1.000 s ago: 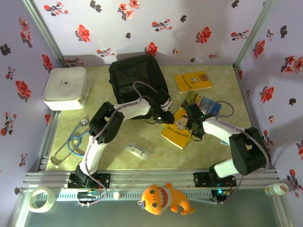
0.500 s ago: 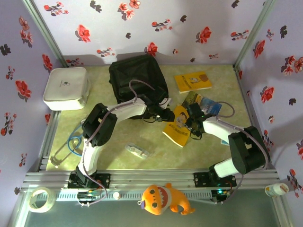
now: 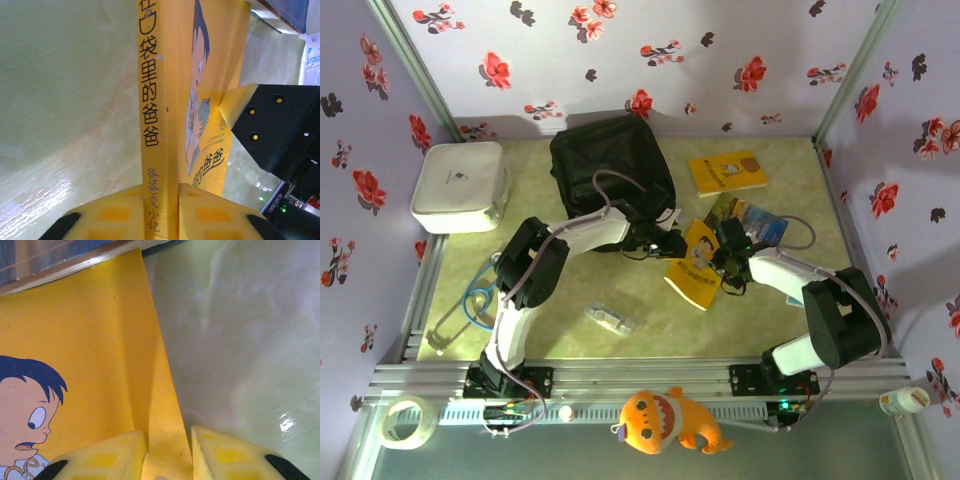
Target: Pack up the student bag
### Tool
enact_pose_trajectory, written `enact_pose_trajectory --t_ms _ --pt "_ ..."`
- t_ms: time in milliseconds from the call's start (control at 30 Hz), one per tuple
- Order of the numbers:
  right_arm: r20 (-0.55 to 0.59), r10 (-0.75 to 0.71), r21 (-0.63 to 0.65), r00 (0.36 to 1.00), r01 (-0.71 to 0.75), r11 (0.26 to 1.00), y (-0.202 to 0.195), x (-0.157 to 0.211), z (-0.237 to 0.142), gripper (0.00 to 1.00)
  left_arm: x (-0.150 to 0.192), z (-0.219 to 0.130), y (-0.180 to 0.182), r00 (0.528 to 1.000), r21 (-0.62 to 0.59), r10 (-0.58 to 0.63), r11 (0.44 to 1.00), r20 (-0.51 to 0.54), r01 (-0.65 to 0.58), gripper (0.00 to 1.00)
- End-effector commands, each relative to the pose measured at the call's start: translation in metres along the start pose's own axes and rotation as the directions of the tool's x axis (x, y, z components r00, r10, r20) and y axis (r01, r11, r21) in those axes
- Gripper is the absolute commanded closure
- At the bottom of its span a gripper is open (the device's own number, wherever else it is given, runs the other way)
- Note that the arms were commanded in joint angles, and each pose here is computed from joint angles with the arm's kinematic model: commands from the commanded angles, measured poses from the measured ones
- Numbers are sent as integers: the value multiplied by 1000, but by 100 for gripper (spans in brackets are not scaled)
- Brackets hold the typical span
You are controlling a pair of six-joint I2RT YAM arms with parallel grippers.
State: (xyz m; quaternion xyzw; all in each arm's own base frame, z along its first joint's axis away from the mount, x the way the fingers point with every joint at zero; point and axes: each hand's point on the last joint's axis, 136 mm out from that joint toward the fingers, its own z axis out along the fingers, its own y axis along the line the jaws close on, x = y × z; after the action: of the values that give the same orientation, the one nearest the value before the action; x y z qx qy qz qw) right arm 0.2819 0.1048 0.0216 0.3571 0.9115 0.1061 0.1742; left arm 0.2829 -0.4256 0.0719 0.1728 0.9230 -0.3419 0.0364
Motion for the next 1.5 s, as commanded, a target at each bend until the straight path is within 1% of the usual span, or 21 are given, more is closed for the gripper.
enact_pose_trajectory --t_ms 0,67,167,200,267,433,500,600,700,800,900,967,1033,1100,1167,1267,1367,1467 --pt "-46 -25 -42 999 23 999 9 9 0 65 -9 -28 -32 996 69 72 995 60 -76 85" --pt "-18 -40 -77 999 39 996 16 3 -7 61 -14 -38 -31 993 62 78 995 86 -84 90" --pt "22 -46 -125 999 48 991 26 -5 -18 52 -21 -58 -28 989 51 83 995 123 -89 96" --pt "27 -40 -145 999 44 989 30 -7 -21 48 -23 -66 -26 988 42 78 996 133 -84 98" --pt "24 -23 -199 999 27 980 39 -10 -26 44 -29 -83 -22 985 12 77 997 156 -80 100" --pt "-18 -3 -372 1000 -3 928 72 -13 -33 32 -43 -127 1 967 -98 80 994 242 -58 100" --pt "-18 -11 -426 1000 2 905 84 -15 -39 25 -51 -148 12 954 -121 63 992 293 -29 100" --pt "-29 -33 -505 999 14 863 103 -14 -48 20 -62 -182 27 922 -131 19 991 387 34 100" --pt "-67 -65 -594 996 13 804 125 -9 -55 18 -77 -214 34 864 -75 -44 993 501 93 100" --pt "-112 -50 -664 992 -37 747 145 -8 -62 14 -93 -245 36 788 11 -117 990 604 139 100" --pt "-134 -29 -713 991 -76 698 160 -12 -68 6 -104 -267 41 714 127 -215 976 666 176 100" --pt "-140 -26 -750 990 -89 656 172 -15 -77 1 -110 -277 45 669 211 -287 958 686 195 100" --pt "-155 -24 -779 988 -107 617 182 -17 -87 1 -115 -283 52 626 282 -353 935 695 215 100" --pt "-179 -43 -817 983 -124 563 198 -14 -100 1 -119 -287 56 589 340 -407 913 698 227 100" --pt "-209 -58 -843 976 -150 517 213 -9 -111 1 -122 -290 55 565 374 -435 899 701 228 100" --pt "-269 -53 -857 962 -213 470 234 0 -122 1 -128 -292 52 533 444 -491 868 689 225 100" --pt "-324 -48 -866 945 -275 418 256 7 -129 2 -134 -294 52 497 510 -544 832 676 216 100" --pt "-374 -42 -864 926 -332 379 274 12 -131 3 -138 -296 52 472 542 -570 813 672 211 100"
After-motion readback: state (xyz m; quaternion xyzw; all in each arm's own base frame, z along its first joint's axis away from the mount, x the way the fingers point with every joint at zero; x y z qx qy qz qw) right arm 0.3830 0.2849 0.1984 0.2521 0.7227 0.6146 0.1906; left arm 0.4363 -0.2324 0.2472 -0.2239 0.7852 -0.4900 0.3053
